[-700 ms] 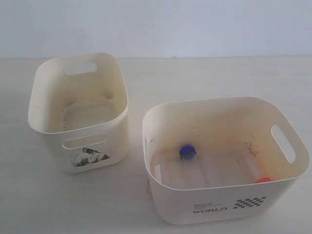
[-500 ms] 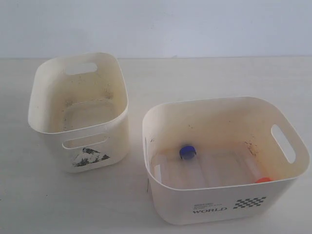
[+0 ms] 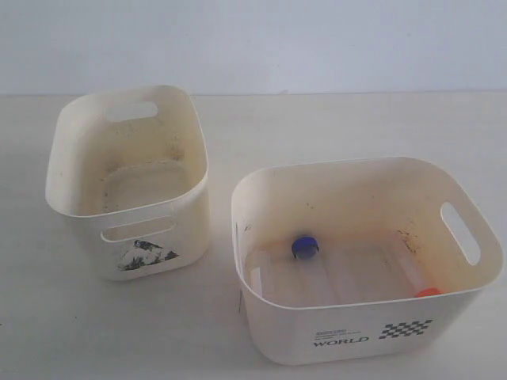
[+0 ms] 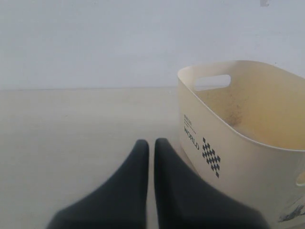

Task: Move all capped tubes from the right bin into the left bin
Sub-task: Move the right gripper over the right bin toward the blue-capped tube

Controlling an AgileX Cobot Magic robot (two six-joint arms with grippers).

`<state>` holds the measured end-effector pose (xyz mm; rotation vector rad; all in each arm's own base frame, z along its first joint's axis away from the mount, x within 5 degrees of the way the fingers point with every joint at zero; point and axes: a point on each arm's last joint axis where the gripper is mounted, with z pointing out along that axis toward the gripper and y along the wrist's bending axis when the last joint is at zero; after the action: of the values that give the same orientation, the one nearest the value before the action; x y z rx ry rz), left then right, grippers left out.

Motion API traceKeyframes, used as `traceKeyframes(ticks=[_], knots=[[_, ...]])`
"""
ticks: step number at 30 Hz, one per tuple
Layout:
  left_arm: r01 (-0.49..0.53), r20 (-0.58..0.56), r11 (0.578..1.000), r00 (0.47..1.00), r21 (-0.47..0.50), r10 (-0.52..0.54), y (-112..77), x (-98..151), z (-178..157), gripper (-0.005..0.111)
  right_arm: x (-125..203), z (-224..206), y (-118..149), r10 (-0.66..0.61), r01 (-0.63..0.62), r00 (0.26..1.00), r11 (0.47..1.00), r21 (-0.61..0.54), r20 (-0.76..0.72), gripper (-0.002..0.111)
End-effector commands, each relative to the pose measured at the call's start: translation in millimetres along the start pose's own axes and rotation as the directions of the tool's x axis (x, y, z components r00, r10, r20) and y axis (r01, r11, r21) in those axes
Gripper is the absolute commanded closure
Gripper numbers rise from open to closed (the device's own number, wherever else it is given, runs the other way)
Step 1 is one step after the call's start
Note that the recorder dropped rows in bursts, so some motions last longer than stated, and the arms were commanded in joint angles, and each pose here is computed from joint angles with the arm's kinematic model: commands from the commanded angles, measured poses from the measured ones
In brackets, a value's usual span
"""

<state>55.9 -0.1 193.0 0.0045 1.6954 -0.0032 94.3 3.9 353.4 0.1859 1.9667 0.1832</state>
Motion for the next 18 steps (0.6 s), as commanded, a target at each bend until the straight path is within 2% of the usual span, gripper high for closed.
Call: traceKeyframes(ticks=[1, 3, 7, 15, 18], knots=[[0.016, 0.009, 1.000, 1.000, 0.001, -0.016, -0.1, -2, 0, 0.102, 1, 26, 6, -0.066, 0.057, 0.975, 0.997, -0.045, -0.213, 0.104], [0.016, 0.009, 1.000, 1.000, 0.001, -0.016, -0.1, -2, 0, 0.102, 4, 40, 18, -0.095, 0.041, 0.951, 0.982, -0.185, -0.293, 0.104], [0.016, 0.009, 1.000, 1.000, 0.001, -0.016, -0.1, -2, 0, 0.102, 2, 46, 39, -0.107, -0.021, 0.952, 0.912, -0.409, -0.287, 0.104], [0.016, 0.009, 1.000, 1.000, 0.001, -0.016, -0.1, -2, 0, 0.102, 5, 40, 48, -0.135, -0.047, 0.939, 0.860, -0.508, -0.316, 0.104], [0.016, 0.009, 1.000, 1.000, 0.001, -0.016, -0.1, -2, 0, 0.102, 6, 34, 56, -0.133, -0.098, 0.931, 0.805, -0.586, -0.339, 0.104]])
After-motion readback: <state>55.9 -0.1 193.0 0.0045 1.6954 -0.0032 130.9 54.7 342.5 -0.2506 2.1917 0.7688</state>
